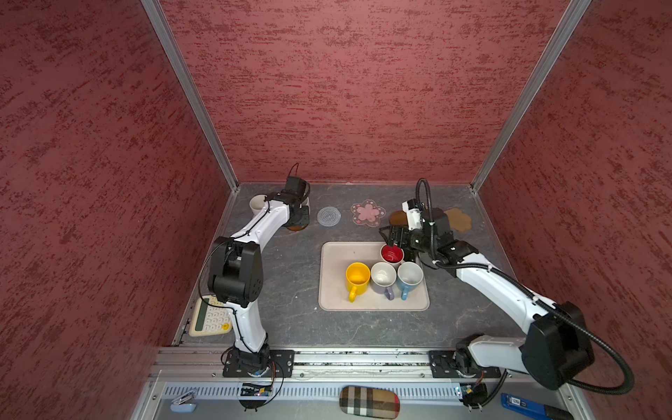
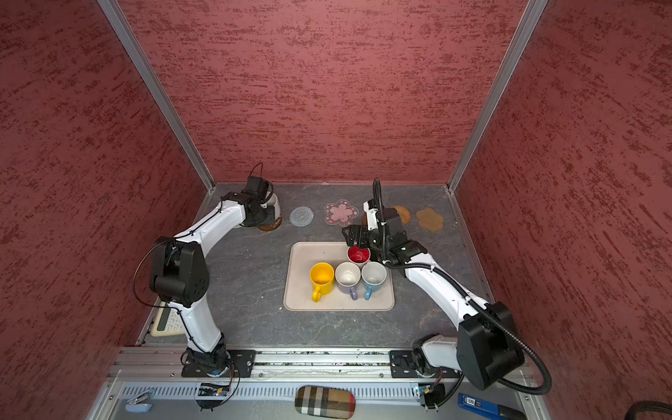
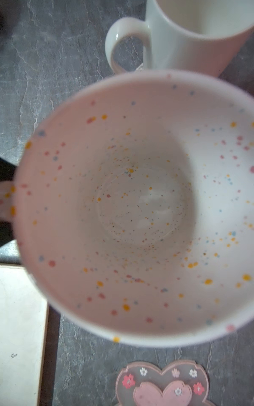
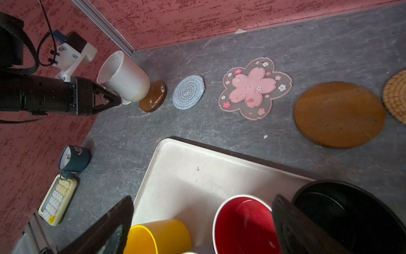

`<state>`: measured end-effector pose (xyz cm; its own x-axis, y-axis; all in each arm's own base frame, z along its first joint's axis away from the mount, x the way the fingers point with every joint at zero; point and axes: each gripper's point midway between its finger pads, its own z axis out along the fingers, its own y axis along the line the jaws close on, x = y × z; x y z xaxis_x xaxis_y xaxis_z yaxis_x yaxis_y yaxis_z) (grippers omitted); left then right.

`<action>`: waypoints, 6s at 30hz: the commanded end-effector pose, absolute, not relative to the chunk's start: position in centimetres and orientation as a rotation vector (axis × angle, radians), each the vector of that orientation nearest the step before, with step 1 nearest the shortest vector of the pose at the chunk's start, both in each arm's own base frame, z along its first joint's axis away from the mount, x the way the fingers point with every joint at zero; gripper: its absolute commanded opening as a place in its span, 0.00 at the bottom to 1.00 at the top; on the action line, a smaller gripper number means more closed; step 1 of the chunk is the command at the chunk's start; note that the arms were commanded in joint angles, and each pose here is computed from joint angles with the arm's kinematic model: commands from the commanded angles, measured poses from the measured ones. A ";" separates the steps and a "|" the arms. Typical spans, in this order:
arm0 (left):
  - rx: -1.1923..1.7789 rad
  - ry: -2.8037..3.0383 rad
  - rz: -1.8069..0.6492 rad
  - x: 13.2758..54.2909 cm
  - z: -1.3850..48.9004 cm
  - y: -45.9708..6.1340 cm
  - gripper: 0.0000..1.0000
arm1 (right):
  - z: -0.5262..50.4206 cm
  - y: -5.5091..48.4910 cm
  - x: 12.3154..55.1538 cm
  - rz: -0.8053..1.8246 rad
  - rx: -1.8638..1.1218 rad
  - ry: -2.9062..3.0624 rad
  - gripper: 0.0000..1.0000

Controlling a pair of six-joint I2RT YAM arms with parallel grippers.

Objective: Place cups on coasters
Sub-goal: Place the cup on the coaster, then pick up the cup from the tray.

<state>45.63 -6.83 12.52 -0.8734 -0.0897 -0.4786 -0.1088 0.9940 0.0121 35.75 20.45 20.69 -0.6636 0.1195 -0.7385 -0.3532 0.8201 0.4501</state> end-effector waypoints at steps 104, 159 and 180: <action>-0.039 2.501 -0.215 37.1 21.5 -13.5 1.00 | 20.1 26.7 23.9 0.596 -0.021 2.480 0.73; -0.053 2.360 -0.405 32.9 26.4 -12.6 0.93 | 8.0 32.5 20.6 0.341 -0.038 2.708 0.33; -0.049 2.365 -0.413 33.1 26.2 -12.8 0.93 | 7.4 31.9 21.3 0.244 -0.119 2.727 0.30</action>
